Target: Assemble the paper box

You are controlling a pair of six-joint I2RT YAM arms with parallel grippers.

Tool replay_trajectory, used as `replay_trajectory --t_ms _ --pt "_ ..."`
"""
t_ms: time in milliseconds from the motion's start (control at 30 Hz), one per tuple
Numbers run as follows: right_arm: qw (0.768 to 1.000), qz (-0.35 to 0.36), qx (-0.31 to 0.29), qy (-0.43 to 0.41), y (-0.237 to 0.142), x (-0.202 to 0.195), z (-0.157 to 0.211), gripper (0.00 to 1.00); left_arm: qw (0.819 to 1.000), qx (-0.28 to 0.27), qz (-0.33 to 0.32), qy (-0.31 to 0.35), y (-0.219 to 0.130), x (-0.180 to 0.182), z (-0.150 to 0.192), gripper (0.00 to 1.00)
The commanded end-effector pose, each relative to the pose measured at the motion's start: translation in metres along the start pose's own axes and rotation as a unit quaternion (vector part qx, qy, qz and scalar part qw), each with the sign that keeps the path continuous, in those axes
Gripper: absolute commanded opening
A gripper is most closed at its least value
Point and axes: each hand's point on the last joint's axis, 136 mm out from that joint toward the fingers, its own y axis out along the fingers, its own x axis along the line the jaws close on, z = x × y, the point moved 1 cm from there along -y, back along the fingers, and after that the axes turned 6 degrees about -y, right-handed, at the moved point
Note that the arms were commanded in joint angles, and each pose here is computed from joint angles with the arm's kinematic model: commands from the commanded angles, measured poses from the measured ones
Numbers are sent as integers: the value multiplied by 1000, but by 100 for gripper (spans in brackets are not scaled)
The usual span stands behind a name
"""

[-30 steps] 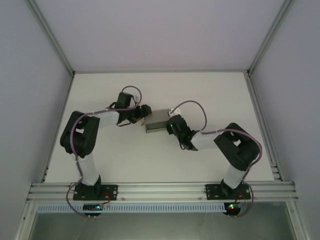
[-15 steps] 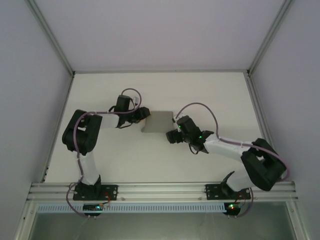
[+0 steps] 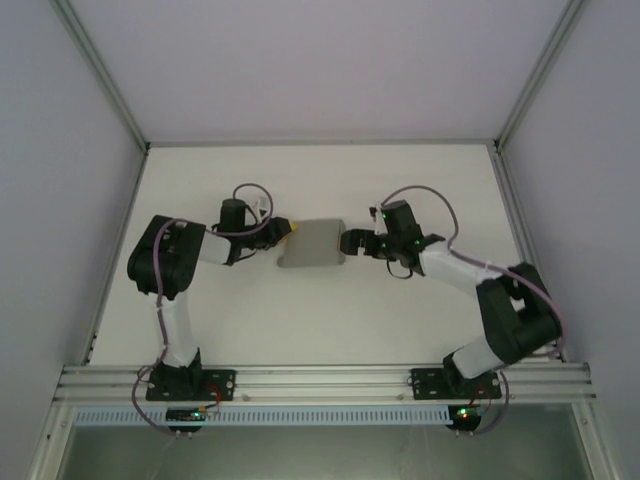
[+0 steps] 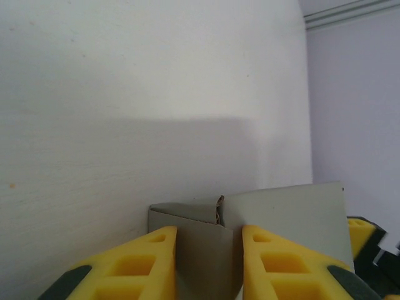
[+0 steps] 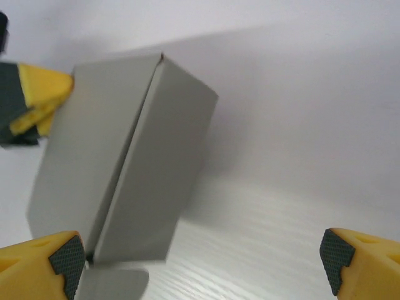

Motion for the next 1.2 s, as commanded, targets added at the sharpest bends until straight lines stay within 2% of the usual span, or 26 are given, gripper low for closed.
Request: replay_trajectory --t_ms 0,200,367,433,533,667,733,767,833,867,933,1000,1033,1067,1133,1167 --pt "994 -81 29 61 15 26 -11 99 994 24 -65 -82 -2 58 27 23" --pt "975 -163 34 148 44 37 -31 85 995 22 -63 -76 -2 60 26 23" --pt "964 -207 47 159 55 53 -31 69 996 18 -54 -68 -2 56 25 24" --pt "960 -226 35 162 54 57 -36 61 997 18 -49 -65 -2 53 24 24" --pt "954 -252 19 161 48 66 -43 46 998 18 -33 -51 -1 44 21 29" --pt "956 -247 10 158 36 66 -46 40 1000 8 1 -3 -3 12 6 38" --pt "959 -238 4 153 27 63 -47 36 999 -2 23 45 -7 -19 -4 52" --pt "961 -228 2 156 21 60 -47 35 997 -11 28 76 -11 -36 -9 62" --pt "964 -211 0 161 9 52 -48 35 988 -24 31 146 -18 -69 -14 92" --pt "966 -193 0 172 2 45 -47 35 980 -35 22 192 -23 -86 -16 100" --pt "969 -157 1 193 -12 28 -46 36 955 -55 -10 293 -29 -114 -14 100" --pt "968 -103 6 227 -26 4 -42 37 903 -94 -74 412 -33 -138 -11 100" --pt "968 -88 9 236 -34 -5 -42 36 865 -117 -112 474 -33 -149 -9 100" --pt "965 -73 14 252 -43 -13 -43 34 814 -135 -150 544 -31 -159 -3 100" --pt "957 -52 27 285 -61 -24 -44 32 714 -127 -190 662 -20 -167 17 100" --pt "953 -54 29 298 -70 -25 -49 32 675 -116 -199 701 -12 -167 28 100"
